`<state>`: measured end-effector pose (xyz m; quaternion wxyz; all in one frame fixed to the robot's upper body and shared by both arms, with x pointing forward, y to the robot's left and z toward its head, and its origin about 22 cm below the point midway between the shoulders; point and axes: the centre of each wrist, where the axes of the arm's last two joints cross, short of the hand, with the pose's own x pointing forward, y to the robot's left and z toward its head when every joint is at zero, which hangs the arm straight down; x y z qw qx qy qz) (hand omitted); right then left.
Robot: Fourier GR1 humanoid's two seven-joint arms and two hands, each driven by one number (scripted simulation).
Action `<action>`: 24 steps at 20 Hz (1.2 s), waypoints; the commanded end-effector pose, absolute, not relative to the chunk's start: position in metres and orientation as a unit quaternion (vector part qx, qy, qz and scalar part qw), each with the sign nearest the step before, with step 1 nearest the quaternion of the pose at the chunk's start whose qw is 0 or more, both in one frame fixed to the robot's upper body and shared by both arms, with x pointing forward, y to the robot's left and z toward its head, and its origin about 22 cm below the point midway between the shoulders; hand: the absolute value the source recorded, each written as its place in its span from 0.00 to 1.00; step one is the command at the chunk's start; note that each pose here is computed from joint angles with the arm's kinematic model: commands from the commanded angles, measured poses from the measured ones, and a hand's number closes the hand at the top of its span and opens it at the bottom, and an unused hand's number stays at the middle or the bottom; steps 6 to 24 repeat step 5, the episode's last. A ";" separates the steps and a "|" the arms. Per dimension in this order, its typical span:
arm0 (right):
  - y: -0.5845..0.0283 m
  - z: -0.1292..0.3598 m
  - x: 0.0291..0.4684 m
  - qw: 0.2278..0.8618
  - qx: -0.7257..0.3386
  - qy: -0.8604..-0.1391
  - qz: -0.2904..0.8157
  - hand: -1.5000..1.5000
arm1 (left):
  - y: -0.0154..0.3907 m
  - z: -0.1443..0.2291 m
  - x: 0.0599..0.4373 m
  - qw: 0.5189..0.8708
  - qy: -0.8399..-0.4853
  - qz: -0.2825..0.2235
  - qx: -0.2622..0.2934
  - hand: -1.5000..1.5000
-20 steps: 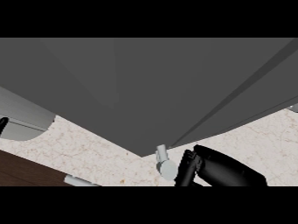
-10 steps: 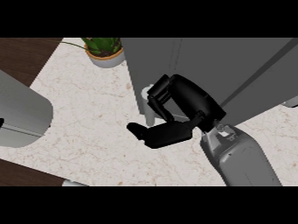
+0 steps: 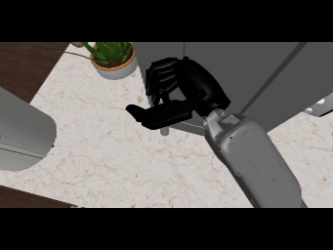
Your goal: Pick up the bottled water, place it into the cabinet and close the cabinet
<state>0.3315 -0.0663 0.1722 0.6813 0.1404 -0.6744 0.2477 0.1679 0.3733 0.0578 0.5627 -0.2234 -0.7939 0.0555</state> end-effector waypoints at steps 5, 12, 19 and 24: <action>-0.061 0.195 0.370 0.690 0.119 -0.702 0.133 0.00 | 0.379 0.058 0.163 0.559 -0.797 0.058 -0.223 0.00; -0.061 0.195 0.370 0.690 0.119 -0.702 0.133 0.00 | 0.379 0.058 0.163 0.559 -0.797 0.058 -0.223 0.00; -0.061 0.195 0.370 0.690 0.119 -0.702 0.133 0.00 | 0.379 0.058 0.163 0.559 -0.797 0.058 -0.223 0.00; -0.061 0.195 0.370 0.690 0.119 -0.702 0.133 0.00 | 0.379 0.058 0.163 0.559 -0.797 0.058 -0.223 0.00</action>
